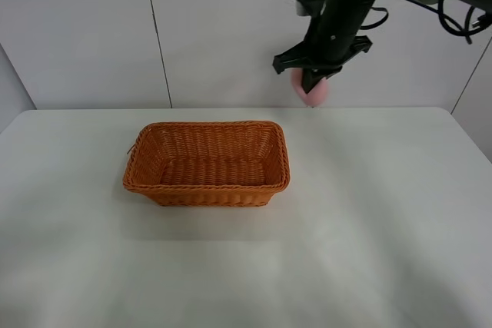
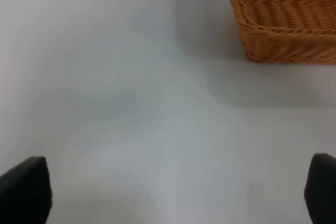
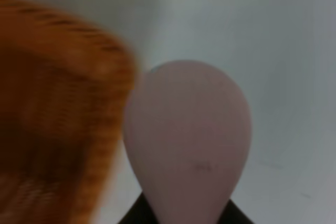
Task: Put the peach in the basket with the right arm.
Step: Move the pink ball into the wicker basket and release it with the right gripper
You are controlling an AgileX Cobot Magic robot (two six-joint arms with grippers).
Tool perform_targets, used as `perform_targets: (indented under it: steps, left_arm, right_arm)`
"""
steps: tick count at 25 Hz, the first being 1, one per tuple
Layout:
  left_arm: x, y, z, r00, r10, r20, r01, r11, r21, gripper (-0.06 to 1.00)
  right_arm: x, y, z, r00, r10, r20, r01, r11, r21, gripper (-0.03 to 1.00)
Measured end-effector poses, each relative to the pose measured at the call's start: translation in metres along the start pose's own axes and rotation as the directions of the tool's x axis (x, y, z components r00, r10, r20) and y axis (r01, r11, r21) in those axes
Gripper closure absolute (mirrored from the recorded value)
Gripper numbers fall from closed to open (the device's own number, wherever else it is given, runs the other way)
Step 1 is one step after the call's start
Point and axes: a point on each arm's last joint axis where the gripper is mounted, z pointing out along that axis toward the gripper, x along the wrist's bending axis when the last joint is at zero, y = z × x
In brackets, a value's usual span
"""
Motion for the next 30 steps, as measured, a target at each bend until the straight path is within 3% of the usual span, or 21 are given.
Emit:
perform_targets:
  steps: [3, 10, 15, 20, 23, 24, 25, 26, 27, 30]
  left_arm:
    - [0.0, 0.0, 0.0, 1.0, 0.0, 0.0, 0.0, 1.0, 0.0, -0.05]
    - [0.0, 0.0, 0.0, 1.0, 0.0, 0.0, 0.0, 1.0, 0.0, -0.05]
    - [0.0, 0.0, 0.0, 1.0, 0.0, 0.0, 0.0, 1.0, 0.0, -0.05]
    - [0.0, 0.0, 0.0, 1.0, 0.0, 0.0, 0.0, 1.0, 0.0, -0.05]
    - [0.0, 0.0, 0.0, 1.0, 0.0, 0.0, 0.0, 1.0, 0.0, -0.05]
    - [0.0, 0.0, 0.0, 1.0, 0.0, 0.0, 0.0, 1.0, 0.0, -0.05]
    - [0.0, 0.0, 0.0, 1.0, 0.0, 0.0, 0.0, 1.0, 0.0, -0.05]
    - [0.0, 0.0, 0.0, 1.0, 0.0, 0.0, 0.0, 1.0, 0.0, -0.05]
    - [0.0, 0.0, 0.0, 1.0, 0.0, 0.0, 0.0, 1.0, 0.0, -0.05]
    - [0.0, 0.0, 0.0, 1.0, 0.0, 0.0, 0.0, 1.0, 0.0, -0.05]
  right_arm:
    - [0.046, -0.002, -0.001, 0.995, -0.091, -0.045, 0.091, 0.996, -0.01, 0.96]
    - [0.113, -0.008, 0.022, 0.973, -0.212, -0.097, 0.209, 0.977, -0.039, 0.96]
    - [0.135, -0.008, 0.074, 0.965, -0.239, -0.109, 0.234, 0.971, -0.056, 0.96]
    - [0.141, -0.012, 0.126, 0.966, -0.23, -0.118, 0.227, 0.973, -0.041, 0.95]
    - [0.142, -0.018, 0.144, 0.967, -0.226, -0.117, 0.227, 0.974, -0.003, 0.8]
    - [0.142, -0.018, 0.144, 0.967, -0.226, -0.117, 0.227, 0.974, -0.003, 0.8]
    - [0.142, -0.02, 0.148, 0.967, -0.225, -0.117, 0.228, 0.974, 0.009, 0.7]
    - [0.142, -0.021, 0.15, 0.968, -0.224, -0.117, 0.228, 0.974, 0.017, 0.5]
    - [0.142, -0.021, 0.15, 0.968, -0.224, -0.117, 0.228, 0.974, 0.017, 0.4]
    - [0.142, -0.018, 0.146, 0.967, -0.224, -0.119, 0.226, 0.974, 0.007, 0.3]
